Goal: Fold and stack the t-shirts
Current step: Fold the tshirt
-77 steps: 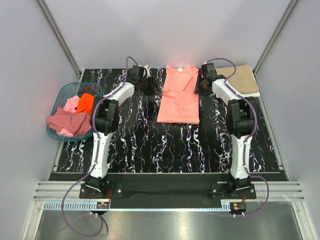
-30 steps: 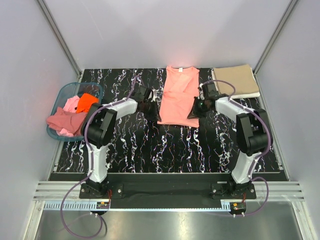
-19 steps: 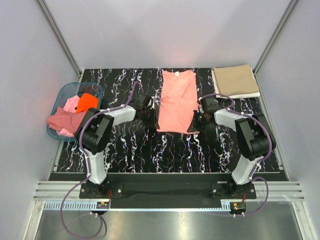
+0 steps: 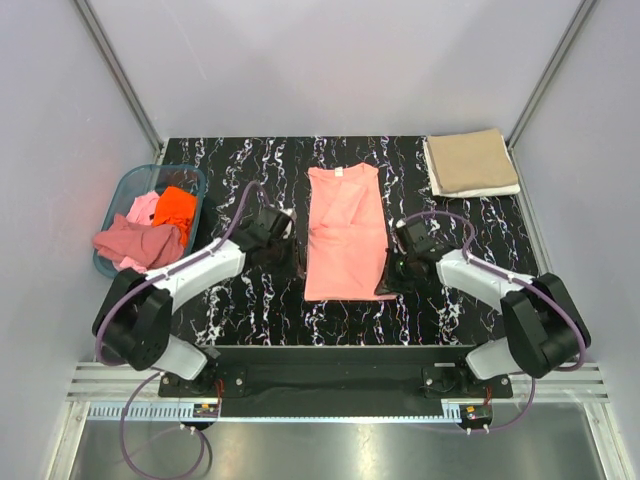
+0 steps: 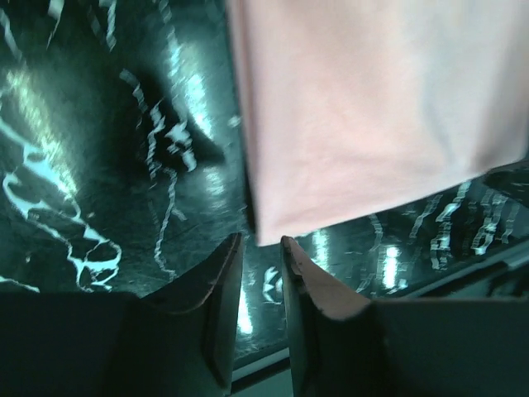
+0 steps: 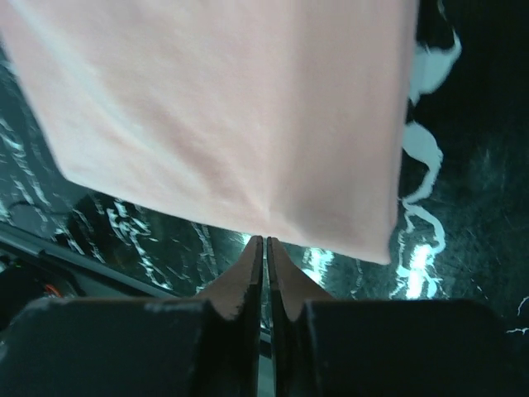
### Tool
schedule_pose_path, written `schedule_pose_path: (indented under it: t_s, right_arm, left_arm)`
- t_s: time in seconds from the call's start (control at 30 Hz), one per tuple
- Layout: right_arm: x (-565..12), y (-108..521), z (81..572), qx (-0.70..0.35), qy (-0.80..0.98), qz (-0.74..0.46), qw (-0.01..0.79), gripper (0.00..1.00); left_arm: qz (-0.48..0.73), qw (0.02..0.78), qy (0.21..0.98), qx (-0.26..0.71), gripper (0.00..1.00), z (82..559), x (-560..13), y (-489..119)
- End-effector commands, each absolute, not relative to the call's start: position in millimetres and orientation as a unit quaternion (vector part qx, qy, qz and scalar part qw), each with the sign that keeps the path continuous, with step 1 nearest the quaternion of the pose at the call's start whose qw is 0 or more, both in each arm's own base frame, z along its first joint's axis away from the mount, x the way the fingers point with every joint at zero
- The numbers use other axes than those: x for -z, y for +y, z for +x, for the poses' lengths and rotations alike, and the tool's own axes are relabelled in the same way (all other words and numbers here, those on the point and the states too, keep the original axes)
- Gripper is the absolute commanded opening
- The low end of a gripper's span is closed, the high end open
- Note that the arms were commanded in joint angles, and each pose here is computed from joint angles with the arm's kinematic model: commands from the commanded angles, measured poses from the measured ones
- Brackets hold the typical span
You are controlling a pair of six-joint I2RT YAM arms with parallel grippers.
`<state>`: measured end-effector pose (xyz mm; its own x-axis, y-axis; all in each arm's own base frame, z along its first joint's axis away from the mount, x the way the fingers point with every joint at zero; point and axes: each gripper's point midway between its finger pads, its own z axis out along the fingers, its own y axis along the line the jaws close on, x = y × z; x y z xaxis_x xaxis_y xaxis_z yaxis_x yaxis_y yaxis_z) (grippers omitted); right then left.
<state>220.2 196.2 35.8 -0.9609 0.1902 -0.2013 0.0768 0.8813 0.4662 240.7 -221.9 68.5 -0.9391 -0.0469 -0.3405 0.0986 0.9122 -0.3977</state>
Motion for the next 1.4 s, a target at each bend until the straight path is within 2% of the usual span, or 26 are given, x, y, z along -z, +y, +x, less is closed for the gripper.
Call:
schedule_pose_path:
  t_s: [0.0,0.17,0.3,0.63,0.83,0.9,1.1,1.37]
  right_arm:
    - [-75,208,257,-0.246,0.951,0.06,0.18,0.1]
    - [-83,221,305,-0.226,0.95,0.021,0.212,0.09]
    - [-74,221,344,-0.199,0.953,0.006,0.226,0.09]
    - [-30,194,416,-0.141,0.962,-0.004,0.234,0.07]
    - [-12,176,429,-0.127,0.965,0.014,0.23,0.06]
    - [-22,174,435,-0.131,0.961,0.018,0.241,0.06]
    - [-78,187,442,-0.185,0.942,0.01,0.281,0.08]
    - [-76,189,451,-0.187,0.941,0.011,0.282,0.08]
  left_arm:
    - [0.032,0.22,0.943,0.248,0.29,277,-106,-251]
    - [0.055,0.213,0.933,0.284,0.27,310,-112,-287]
    - [0.056,0.204,0.94,0.268,0.27,338,-86,-298]
    - [-0.016,0.209,0.961,0.181,0.25,412,-32,-247]
    - [-0.022,0.179,0.969,0.171,0.25,414,-11,-238]
    - [-0.019,0.169,0.968,0.185,0.28,410,-17,-243]
    - [0.002,0.204,0.951,0.234,0.31,420,-72,-258]
    - [0.007,0.202,0.947,0.25,0.31,425,-75,-265]
